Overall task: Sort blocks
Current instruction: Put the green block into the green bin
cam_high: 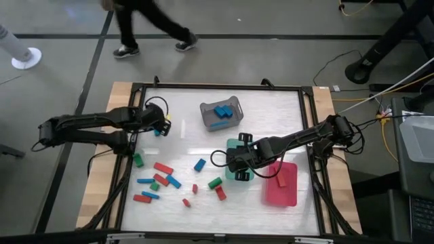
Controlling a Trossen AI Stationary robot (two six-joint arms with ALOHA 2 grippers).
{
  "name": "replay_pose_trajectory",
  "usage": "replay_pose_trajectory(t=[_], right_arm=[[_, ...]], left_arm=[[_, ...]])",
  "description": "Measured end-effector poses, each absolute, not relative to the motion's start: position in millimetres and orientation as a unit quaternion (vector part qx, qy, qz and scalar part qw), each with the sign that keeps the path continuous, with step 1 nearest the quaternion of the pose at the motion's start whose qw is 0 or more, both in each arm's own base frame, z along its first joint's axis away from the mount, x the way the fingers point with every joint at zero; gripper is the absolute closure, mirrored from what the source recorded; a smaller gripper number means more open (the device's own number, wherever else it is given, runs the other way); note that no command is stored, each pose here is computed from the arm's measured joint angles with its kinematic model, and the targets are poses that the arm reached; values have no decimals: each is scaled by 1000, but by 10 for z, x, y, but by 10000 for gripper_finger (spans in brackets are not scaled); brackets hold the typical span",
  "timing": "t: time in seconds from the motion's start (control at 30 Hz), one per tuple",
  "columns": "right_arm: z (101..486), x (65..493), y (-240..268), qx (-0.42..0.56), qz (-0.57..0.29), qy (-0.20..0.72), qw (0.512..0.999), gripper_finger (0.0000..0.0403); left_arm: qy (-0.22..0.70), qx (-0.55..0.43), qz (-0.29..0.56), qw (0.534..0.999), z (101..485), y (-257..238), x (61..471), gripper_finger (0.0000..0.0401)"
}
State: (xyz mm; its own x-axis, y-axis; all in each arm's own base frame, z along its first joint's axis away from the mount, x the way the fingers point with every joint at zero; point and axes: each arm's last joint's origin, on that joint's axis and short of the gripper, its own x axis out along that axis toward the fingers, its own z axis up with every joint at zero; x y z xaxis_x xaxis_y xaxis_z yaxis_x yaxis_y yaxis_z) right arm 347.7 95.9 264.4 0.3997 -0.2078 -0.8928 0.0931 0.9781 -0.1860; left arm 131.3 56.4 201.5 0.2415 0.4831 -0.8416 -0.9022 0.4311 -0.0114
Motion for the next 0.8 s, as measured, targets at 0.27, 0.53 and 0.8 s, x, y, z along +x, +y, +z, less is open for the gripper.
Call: replay_pose_trajectory(t=[0.27, 0.53, 0.8], right_arm=[[2628, 3441, 963, -44, -71, 563, 822, 336], [2607, 3448, 967, -44, -70, 567, 820, 336], [2605, 3446, 970, -41, -65, 569, 819, 314]], left_arm=[[405, -316, 523, 680, 1774, 592, 1173, 217], [394, -345, 548, 652, 1613, 594, 1108, 217], [367, -364, 550, 655, 1526, 602, 1121, 217]])
